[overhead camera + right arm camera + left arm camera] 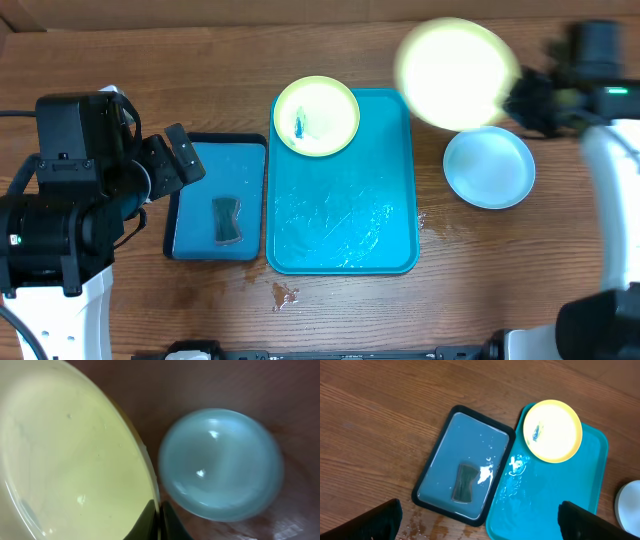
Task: Clean dirty plates on tray and stack at the side
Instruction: 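Carry the yellow plate right and set it on the white plate, then grasp the remaining yellow plate rim with the right gripper and slide it down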
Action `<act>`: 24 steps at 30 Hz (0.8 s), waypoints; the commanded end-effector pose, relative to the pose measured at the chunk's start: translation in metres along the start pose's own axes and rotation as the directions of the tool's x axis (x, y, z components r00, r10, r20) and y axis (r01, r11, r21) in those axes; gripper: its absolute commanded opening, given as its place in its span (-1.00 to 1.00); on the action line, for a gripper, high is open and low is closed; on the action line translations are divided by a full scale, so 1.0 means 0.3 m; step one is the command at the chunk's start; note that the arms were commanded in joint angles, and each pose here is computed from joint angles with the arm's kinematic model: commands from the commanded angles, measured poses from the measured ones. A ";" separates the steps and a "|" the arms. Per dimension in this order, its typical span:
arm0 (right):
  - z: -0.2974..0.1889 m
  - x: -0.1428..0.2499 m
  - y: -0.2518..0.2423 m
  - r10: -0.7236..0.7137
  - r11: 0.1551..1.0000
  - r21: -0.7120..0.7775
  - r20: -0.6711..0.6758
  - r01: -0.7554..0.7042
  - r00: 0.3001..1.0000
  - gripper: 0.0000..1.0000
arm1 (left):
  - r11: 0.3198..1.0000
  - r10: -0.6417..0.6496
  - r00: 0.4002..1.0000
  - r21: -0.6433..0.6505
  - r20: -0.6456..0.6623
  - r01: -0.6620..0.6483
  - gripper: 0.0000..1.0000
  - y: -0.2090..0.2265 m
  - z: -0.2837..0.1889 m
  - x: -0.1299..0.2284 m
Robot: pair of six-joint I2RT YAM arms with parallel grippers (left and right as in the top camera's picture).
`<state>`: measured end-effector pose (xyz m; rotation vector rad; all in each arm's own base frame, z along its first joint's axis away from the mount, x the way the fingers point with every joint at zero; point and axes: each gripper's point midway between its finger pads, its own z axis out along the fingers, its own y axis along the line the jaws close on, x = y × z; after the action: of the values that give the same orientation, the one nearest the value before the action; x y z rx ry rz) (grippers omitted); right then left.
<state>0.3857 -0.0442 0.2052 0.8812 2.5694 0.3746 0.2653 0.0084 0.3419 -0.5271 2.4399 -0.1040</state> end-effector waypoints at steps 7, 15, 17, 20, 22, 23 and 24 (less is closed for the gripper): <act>0.221 0.228 -0.458 0.288 0.948 0.214 -0.275 -0.234 0.917 -0.92 | 1.000 0.016 1.000 0.003 0.012 -0.016 1.00 -0.003 -0.009 -0.008; 0.200 0.152 -0.212 0.030 0.998 -0.052 -0.220 -0.043 0.975 0.08 | 1.000 0.018 1.000 -0.001 0.001 -0.018 0.99 -0.005 0.007 -0.011; 0.150 0.118 -0.064 -0.106 0.985 -0.154 -0.155 0.082 0.982 0.04 | 0.999 0.036 0.999 0.008 -0.006 -0.036 0.99 -0.012 0.012 -0.009; 0.097 0.105 0.161 -0.273 0.936 -0.246 -0.055 0.252 0.960 0.03 | 0.998 0.052 0.999 0.023 -0.015 -0.052 1.00 -0.021 0.016 -0.006; 0.086 0.127 0.317 -0.393 0.872 -0.304 0.033 0.384 0.919 0.04 | 0.998 0.052 0.998 0.027 -0.020 -0.051 1.00 -0.024 0.019 -0.005; 0.088 0.148 0.393 -0.444 0.836 -0.320 0.081 0.445 0.892 0.04 | 0.998 0.052 0.998 0.026 -0.022 -0.051 0.99 -0.024 0.021 -0.004; 0.098 0.168 0.451 -0.480 0.811 -0.320 0.117 0.490 0.870 0.04 | 0.998 0.052 0.998 0.025 -0.023 -0.051 0.99 -0.024 0.022 -0.005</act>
<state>0.4322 0.0477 0.1923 0.2957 2.5315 0.5989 0.2708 0.0057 0.3373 -0.4935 2.4655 -0.1091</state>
